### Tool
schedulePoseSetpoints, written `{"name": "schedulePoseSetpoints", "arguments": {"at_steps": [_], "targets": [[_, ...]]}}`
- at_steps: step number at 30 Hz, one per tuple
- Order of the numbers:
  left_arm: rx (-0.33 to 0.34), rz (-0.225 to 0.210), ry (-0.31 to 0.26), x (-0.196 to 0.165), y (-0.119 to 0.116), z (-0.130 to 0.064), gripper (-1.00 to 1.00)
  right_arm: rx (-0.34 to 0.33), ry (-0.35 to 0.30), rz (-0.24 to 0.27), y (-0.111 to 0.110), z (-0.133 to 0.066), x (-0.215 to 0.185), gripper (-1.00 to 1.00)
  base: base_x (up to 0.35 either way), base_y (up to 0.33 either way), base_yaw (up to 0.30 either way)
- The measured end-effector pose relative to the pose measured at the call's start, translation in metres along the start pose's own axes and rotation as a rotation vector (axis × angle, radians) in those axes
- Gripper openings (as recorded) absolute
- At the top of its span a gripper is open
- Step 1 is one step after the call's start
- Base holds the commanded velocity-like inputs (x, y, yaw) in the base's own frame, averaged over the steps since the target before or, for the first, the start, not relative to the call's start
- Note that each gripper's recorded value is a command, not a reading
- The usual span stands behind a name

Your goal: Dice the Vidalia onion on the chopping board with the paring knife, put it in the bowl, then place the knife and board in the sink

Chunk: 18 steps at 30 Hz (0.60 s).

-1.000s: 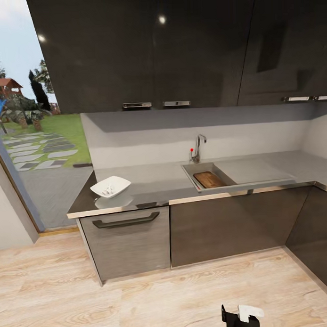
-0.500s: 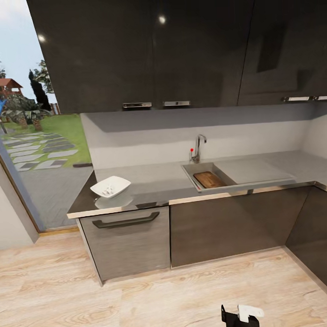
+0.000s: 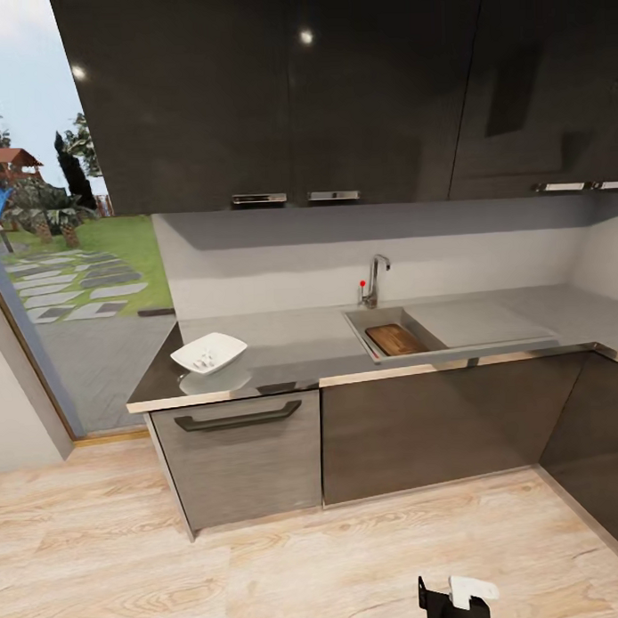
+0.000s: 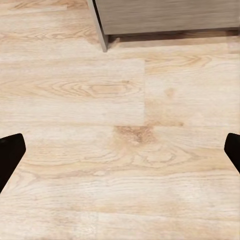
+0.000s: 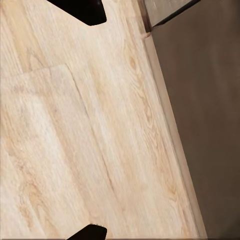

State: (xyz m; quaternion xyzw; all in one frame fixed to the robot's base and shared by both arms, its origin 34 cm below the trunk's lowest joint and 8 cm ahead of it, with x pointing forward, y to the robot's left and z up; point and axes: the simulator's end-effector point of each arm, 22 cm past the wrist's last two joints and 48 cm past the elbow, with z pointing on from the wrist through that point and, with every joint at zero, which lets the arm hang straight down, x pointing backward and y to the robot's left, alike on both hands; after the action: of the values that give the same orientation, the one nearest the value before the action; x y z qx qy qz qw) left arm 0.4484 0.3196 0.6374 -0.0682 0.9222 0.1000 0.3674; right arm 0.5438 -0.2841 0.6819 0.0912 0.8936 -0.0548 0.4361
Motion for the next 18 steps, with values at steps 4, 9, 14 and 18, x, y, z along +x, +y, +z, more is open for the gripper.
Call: {"name": "schedulePoseSetpoints", "arguments": {"at_steps": [4, 9, 14, 18], "targets": [[0.0, 0.0, 0.0, 0.0002, 0.0, -0.0001, 1.0, 0.0, -0.001, 0.0, -0.0001, 0.0001, -0.0004, 1.0, 0.0, 0.0, 0.0], [0.0, 0.0, 0.0, 0.0, 0.0, 0.0, 1.0, 0.0, -0.001, 0.0, -0.0001, 0.0002, -0.0005, 1.0, 0.0, 0.0, 0.0], [0.0, 0.0, 0.0, 0.0004, 0.0001, -0.0001, 1.0, 0.0, -0.001, 0.0, -0.0001, 0.0002, -0.0005, 1.0, 0.0, 0.0, 0.0], [0.0, 0.0, 0.001, 0.0004, 0.0001, -0.0001, 1.0, 0.0, -0.001, 0.0, -0.0001, 0.0002, -0.0005, 1.0, 0.0, 0.0, 0.0]]}}
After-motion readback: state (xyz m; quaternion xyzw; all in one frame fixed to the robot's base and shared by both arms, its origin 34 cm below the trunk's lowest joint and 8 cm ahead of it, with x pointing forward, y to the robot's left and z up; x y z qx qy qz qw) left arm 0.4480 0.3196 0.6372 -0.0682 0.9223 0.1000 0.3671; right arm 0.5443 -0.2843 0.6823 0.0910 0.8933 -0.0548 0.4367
